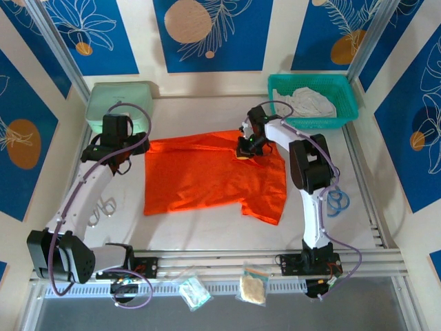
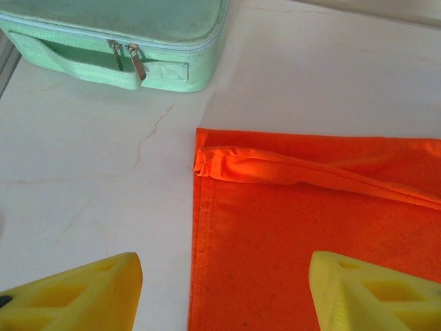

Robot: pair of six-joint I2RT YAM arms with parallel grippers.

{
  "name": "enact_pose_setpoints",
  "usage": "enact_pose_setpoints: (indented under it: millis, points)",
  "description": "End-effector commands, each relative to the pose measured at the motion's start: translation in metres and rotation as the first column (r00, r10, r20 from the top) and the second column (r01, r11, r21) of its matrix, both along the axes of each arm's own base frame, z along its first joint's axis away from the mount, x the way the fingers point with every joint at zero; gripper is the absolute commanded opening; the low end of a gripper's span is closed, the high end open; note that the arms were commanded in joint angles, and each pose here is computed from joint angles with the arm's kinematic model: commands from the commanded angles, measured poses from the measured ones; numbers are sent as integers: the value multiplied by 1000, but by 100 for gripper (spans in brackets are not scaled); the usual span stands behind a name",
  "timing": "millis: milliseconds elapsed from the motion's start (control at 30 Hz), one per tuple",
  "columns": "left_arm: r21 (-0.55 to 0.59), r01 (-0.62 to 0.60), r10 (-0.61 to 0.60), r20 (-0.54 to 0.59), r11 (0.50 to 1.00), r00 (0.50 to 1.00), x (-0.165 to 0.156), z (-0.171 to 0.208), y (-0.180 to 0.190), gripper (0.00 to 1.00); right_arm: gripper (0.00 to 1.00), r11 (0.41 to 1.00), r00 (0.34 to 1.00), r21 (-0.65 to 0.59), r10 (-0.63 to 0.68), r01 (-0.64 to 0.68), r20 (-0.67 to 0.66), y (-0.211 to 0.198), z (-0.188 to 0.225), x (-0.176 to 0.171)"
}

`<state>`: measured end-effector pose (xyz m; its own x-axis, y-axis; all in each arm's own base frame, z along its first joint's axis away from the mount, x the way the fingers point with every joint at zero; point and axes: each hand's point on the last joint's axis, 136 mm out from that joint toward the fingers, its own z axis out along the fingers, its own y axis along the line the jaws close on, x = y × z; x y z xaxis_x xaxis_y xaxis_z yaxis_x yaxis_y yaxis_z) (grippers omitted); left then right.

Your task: Fold and stack the t-shirts

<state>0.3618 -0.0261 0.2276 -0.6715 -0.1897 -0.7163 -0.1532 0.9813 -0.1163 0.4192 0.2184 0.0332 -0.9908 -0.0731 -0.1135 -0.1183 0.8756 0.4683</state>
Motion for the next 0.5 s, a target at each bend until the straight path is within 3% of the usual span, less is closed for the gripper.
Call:
enact_pose_setpoints:
  millis: [0, 167, 333, 467]
  points:
    - [-19, 4, -5, -59, 1000, 998, -2, -11, -4, 65, 0, 999, 999, 19, -32, 31, 19, 1, 15, -4]
    - [-13, 7, -9, -138, 1000, 990, 19, -35, -7, 61, 0, 998, 998, 12, -60, 60, -3, -4, 12, -15]
    - [39, -16, 23, -206, 999, 978, 68, -63, -6, 37, 0, 996, 997, 38, -80, 81, -4, -5, 25, -32]
    - [41, -22, 30, -226, 999, 974, 106, -81, -11, 24, 0, 994, 996, 61, -86, 86, 2, -7, 36, -53]
